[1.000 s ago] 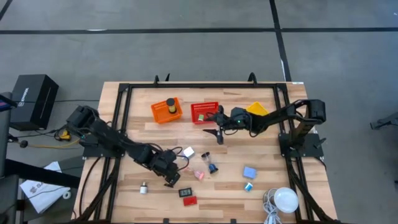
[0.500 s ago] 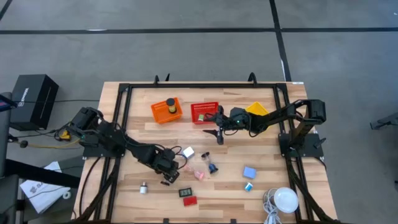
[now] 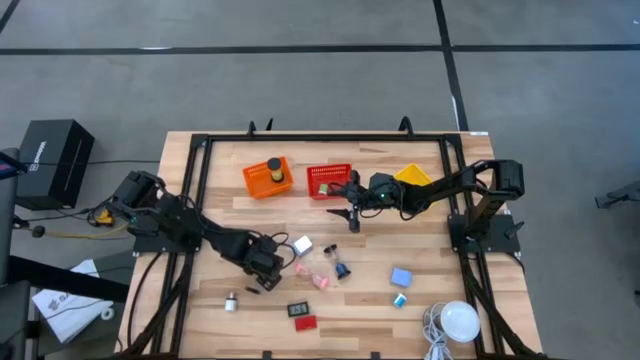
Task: Pick & Place Office items
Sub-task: Put the green hourglass into the orange bin
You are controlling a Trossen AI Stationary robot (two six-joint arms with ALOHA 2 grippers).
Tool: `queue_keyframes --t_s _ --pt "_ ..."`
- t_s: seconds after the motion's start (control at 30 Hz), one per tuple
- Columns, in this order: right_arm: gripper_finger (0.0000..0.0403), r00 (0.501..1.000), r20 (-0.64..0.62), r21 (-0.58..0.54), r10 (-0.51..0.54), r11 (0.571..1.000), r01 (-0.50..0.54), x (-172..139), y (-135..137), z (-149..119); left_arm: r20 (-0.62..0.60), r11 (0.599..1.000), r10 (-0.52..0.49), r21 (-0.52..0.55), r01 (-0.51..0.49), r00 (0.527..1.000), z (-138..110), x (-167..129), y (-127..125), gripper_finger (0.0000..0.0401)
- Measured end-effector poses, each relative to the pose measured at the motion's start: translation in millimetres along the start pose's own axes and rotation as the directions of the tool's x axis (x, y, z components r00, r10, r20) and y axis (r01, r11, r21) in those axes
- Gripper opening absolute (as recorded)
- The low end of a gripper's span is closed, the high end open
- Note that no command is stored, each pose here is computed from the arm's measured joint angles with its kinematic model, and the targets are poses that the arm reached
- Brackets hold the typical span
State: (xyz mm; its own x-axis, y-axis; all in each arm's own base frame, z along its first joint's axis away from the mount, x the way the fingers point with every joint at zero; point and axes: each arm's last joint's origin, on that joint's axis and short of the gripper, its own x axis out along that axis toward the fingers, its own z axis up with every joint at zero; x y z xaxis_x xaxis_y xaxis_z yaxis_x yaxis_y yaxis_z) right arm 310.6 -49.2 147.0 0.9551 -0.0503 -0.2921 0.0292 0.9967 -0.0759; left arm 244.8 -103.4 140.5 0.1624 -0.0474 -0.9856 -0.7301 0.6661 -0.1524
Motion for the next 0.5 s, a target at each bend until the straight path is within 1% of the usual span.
queue_keyframes --t_s 0.4,0.5 --pt "0.0225 1.0 -0.008 0.0 0.003 1.0 -0.003 0 1 -1 0.049 0.998 0.023 -0.055 -0.02 0.999 15 1 8 0.0231" --pt "0.0225 1.0 -0.008 0.0 0.003 1.0 -0.003 0 1 -1 0.049 0.999 0.023 -0.043 -0.021 0.999 16 1 8 0.0231"
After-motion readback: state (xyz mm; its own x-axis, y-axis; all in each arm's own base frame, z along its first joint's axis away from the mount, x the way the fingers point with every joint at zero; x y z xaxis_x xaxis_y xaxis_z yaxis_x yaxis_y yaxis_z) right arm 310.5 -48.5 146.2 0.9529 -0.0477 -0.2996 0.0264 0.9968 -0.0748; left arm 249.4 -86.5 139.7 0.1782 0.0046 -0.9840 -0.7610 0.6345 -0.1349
